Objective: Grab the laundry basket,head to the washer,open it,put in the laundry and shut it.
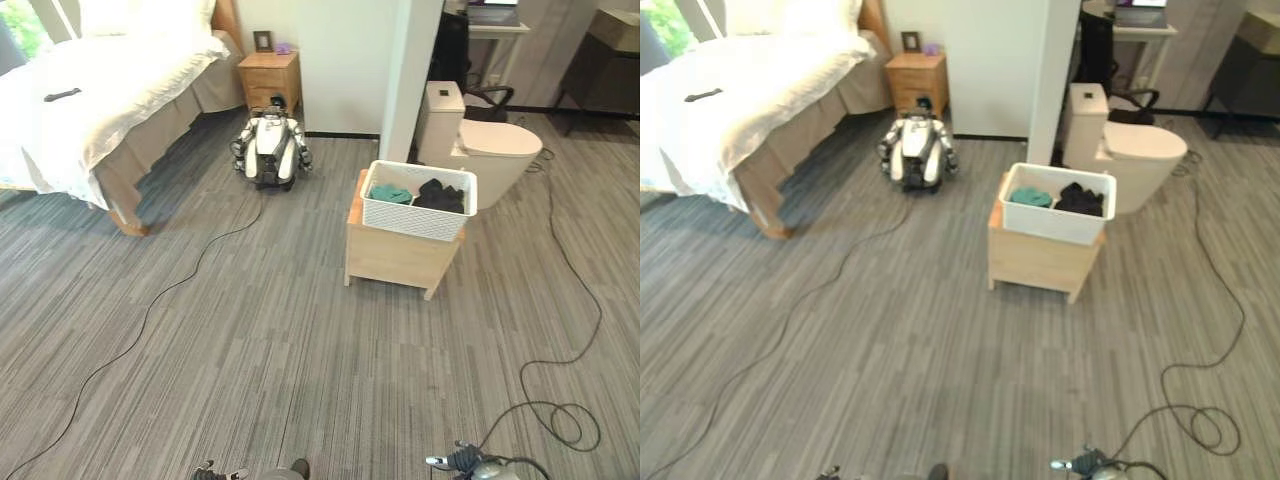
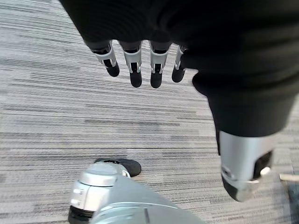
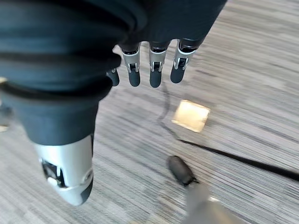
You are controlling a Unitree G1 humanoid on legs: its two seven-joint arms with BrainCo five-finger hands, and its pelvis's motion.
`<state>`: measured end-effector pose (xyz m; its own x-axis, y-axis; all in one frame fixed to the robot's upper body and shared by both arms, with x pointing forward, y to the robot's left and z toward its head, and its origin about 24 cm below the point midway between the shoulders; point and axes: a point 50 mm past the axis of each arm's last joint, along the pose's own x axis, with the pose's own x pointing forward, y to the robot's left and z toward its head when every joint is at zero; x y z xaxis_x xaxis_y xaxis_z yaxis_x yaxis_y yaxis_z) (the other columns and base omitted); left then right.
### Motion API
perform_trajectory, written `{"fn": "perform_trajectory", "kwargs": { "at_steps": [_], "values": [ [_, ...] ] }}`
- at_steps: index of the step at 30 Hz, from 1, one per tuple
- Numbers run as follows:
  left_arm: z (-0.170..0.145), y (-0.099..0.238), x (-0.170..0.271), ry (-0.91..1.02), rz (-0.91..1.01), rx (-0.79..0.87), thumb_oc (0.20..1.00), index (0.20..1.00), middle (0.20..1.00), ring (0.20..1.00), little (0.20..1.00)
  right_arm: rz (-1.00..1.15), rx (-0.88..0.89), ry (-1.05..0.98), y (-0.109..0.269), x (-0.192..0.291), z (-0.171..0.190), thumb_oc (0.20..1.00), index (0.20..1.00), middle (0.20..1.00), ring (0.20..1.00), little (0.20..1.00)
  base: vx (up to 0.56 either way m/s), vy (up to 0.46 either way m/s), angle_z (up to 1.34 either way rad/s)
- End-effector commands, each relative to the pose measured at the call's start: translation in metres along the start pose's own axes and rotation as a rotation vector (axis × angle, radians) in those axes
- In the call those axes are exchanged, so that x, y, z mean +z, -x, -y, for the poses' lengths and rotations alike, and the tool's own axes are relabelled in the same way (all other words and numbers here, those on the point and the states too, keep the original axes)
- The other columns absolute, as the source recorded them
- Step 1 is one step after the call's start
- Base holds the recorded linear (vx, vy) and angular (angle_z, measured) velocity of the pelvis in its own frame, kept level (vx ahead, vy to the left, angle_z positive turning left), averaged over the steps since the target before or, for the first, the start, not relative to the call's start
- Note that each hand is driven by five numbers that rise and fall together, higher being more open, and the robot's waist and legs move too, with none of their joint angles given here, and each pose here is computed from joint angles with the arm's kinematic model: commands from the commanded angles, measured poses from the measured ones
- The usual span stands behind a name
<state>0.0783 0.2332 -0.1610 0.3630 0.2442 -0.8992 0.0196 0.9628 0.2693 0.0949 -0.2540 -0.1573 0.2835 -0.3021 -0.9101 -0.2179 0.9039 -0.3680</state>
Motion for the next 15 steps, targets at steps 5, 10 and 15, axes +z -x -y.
{"fn": "perform_trajectory", "kwargs": {
  "at_steps": [5,10,15],
  "values": [
    [-0.017,-0.006,0.028,0.040,0.074,0.033,1.000,1.000,1.000,1.000,1.000,-0.125,0.001,-0.005,0.002,-0.032,0.002,1.000,1.000,1.000,1.000,1.000,0.01,-0.013,-0.16],
    [-0.018,-0.005,0.021,0.026,0.048,0.043,1.000,1.000,1.000,1.000,1.000,-0.117,-0.003,-0.042,0.002,-0.029,0.002,1.000,1.000,1.000,1.000,1.000,0.01,-0.023,-0.14],
    [-0.018,-0.004,0.009,0.023,0.006,0.048,1.000,1.000,1.000,1.000,1.000,-0.060,-0.001,-0.063,0.000,-0.010,0.000,1.000,1.000,1.000,1.000,1.000,0.00,-0.011,-0.02]
  ]
}}
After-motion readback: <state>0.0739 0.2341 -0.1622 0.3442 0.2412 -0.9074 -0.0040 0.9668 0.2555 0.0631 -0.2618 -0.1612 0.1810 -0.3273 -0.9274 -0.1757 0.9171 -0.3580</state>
